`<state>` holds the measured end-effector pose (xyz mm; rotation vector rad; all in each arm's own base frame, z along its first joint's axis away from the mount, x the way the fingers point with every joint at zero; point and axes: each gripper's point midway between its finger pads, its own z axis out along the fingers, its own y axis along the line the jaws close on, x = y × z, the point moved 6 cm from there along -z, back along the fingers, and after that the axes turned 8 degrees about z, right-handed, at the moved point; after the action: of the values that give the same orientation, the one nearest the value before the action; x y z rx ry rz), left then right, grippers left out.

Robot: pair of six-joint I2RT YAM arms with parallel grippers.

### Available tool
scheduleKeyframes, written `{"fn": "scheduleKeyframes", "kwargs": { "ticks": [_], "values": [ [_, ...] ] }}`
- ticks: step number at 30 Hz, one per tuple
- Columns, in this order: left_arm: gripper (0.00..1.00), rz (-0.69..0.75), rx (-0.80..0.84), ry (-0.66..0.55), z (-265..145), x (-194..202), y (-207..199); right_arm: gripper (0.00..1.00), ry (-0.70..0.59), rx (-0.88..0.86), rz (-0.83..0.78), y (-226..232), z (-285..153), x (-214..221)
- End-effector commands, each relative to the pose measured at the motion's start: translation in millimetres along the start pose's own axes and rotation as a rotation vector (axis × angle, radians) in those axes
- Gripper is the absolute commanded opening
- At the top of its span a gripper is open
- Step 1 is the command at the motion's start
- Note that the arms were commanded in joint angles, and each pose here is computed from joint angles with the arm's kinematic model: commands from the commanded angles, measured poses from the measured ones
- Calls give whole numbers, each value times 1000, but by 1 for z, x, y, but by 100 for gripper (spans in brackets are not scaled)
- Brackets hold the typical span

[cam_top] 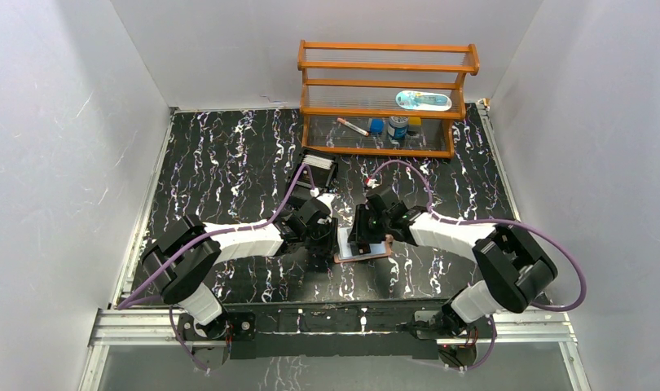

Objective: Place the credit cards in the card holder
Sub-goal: Insert the credit card into the card holder.

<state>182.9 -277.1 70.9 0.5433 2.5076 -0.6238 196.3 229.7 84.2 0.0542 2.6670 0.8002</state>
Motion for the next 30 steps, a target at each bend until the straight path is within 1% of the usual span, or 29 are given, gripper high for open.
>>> {"fn": "scheduleKeyframes", "kwargs": {
  "ticks": [1,4,7,13,16,24,30],
  "values": [
    [31,26,0,-39,-7,-4,-2,43,-103,67,-14,3,-16,-18],
    [31,29,-1,-37,-7,-4,-2,48,-140,118,-28,1,-24,-25],
    [31,30,-1,-35,-7,-4,-1,50,-155,146,-36,-4,-28,-25],
    [31,29,-1,-33,-7,-3,-2,51,-146,157,-38,-8,-25,-22],
    [31,28,-1,-31,-6,-3,-1,50,-124,139,-34,-7,-19,-19],
    [31,28,2,-28,-5,-4,-2,42,-93,66,-43,-1,-7,-16],
    [31,33,8,-30,-4,-7,-5,41,-73,42,-44,-1,-1,-11]
  ]
}}
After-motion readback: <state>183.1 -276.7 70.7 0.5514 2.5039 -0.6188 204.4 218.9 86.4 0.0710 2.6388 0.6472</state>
